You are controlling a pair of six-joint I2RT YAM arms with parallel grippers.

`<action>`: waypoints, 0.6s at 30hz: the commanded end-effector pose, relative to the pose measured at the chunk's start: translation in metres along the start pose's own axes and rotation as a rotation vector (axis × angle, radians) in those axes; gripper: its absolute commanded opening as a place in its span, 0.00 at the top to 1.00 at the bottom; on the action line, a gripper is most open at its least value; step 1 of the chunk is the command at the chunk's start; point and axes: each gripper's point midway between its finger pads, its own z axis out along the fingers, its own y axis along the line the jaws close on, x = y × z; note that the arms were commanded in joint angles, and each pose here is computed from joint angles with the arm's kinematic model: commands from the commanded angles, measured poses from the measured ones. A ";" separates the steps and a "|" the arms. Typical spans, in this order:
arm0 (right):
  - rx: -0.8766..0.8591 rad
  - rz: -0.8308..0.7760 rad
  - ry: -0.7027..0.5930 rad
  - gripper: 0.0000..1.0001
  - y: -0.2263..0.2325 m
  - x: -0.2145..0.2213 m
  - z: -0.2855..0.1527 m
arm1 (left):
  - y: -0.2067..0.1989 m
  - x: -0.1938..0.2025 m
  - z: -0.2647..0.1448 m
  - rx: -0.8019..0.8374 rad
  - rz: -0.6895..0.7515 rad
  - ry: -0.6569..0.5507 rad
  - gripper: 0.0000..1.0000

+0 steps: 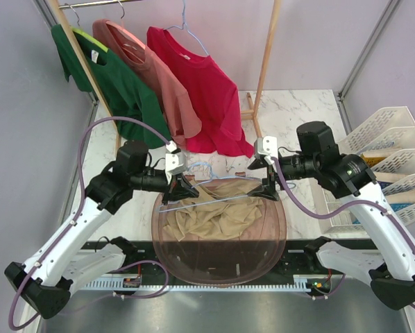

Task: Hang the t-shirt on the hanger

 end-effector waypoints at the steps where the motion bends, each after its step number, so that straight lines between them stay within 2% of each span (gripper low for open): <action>1: 0.052 -0.038 -0.064 0.13 -0.004 -0.015 -0.002 | 0.006 -0.014 0.002 -0.023 -0.011 -0.035 0.98; 2: 0.075 -0.058 -0.074 0.09 -0.006 -0.019 -0.005 | 0.008 -0.014 0.003 -0.026 -0.008 -0.032 0.98; 4: 0.068 -0.115 -0.040 0.08 -0.013 -0.019 0.000 | 0.007 -0.011 0.005 -0.016 -0.013 -0.013 0.98; 8: -0.010 -0.077 0.156 0.23 -0.019 -0.002 0.023 | 0.013 -0.006 0.013 -0.018 -0.010 0.041 0.98; 9: -0.024 -0.076 0.179 0.31 -0.016 -0.006 0.024 | 0.013 -0.004 0.017 -0.010 -0.012 0.051 0.98; 14: 0.001 -0.125 0.219 0.55 -0.018 -0.006 0.036 | 0.014 -0.005 0.019 -0.011 -0.008 0.058 0.98; 15: -0.012 -0.136 0.228 0.74 -0.013 -0.003 0.040 | 0.014 -0.006 0.019 -0.013 -0.009 0.058 0.98; 17: -0.010 -0.135 0.247 1.00 -0.011 0.003 0.039 | 0.015 -0.006 0.019 -0.019 -0.012 0.058 0.98; 18: -0.005 -0.132 0.252 1.00 -0.011 0.005 0.038 | 0.015 -0.006 0.019 -0.024 -0.012 0.059 0.94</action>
